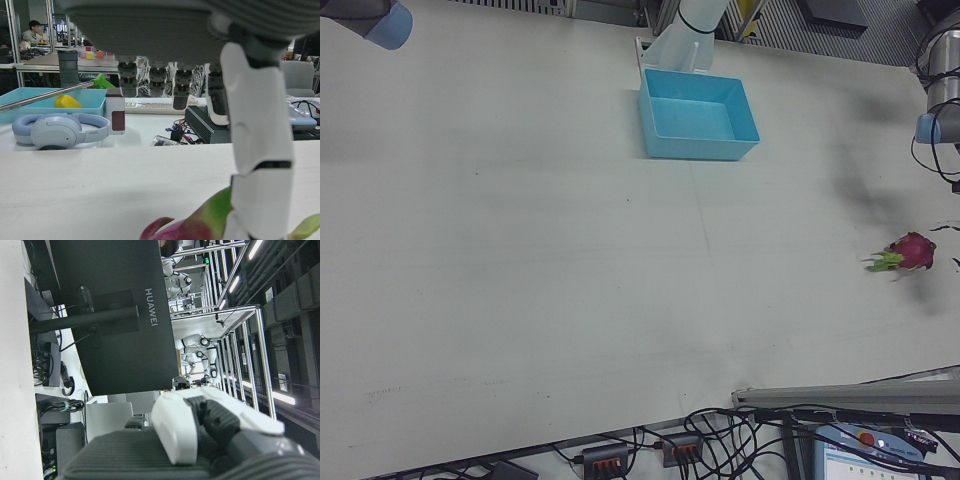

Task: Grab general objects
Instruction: 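Lower the left hand down toward the pink dragon fruit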

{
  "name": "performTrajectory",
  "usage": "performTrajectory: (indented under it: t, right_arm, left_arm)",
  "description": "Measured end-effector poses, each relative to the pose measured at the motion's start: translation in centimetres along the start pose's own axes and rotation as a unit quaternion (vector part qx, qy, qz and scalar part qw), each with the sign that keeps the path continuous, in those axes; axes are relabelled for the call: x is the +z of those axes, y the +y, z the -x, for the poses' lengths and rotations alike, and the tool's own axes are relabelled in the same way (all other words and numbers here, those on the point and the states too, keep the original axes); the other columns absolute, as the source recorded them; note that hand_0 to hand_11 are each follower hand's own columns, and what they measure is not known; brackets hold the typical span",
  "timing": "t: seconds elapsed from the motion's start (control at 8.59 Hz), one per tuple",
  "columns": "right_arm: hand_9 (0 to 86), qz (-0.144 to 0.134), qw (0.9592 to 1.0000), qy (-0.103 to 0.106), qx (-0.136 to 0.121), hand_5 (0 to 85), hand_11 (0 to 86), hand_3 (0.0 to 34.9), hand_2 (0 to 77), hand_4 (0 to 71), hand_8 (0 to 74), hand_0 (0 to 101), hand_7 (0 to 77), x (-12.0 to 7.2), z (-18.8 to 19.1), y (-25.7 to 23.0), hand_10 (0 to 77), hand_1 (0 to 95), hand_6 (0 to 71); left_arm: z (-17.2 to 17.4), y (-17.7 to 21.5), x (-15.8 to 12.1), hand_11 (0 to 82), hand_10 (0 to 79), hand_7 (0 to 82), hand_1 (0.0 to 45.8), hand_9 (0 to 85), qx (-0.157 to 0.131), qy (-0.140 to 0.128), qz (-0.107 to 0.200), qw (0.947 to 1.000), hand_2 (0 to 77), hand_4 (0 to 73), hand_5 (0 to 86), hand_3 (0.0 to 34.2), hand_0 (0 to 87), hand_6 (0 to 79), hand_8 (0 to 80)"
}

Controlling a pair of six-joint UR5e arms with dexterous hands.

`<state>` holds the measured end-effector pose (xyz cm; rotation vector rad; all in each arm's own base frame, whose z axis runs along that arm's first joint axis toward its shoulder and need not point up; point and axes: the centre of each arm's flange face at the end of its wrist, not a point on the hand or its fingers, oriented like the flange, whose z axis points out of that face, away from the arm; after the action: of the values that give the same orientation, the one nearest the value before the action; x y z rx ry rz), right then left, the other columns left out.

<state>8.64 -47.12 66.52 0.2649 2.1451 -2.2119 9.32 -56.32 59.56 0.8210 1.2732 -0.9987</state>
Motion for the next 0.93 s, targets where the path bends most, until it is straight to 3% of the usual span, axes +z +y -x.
performTrajectory:
  t: [0.35,0.7,0.93]
  right_arm:
    - [0.5,0.001,1.0,0.0,0.0,0.0,0.5,0.0,77.4,0.0,0.0,0,0.0,0.0,0.0,0.1,0.0,94.9,0.0]
    - [0.5,0.001,1.0,0.0,-0.001,0.0,0.0,0.0,77.4,0.0,0.0,0,0.0,0.0,0.0,0.2,0.0,94.9,0.0]
    - [0.5,0.0,1.0,0.0,-0.001,0.0,0.5,0.0,77.4,0.0,0.0,0,0.0,0.0,0.0,0.1,0.0,94.9,0.0]
  left_arm:
    - [0.8,0.1,0.3,15.8,9.3,22.9,0.0,10.9,-0.006,-0.008,0.001,1.0,19.1,4.4,69.8,3.5,51.5,9.8,12.0]
    - [0.3,0.0,-0.3,15.8,9.3,23.5,0.0,11.4,-0.045,-0.009,0.007,0.9989,19.1,4.4,69.8,3.4,51.5,10.4,12.5]
    - [0.9,0.3,-0.7,15.8,9.3,23.5,0.0,10.9,-0.048,-0.01,0.016,0.9987,19.1,3.8,69.8,3.7,51.7,9.8,12.5]
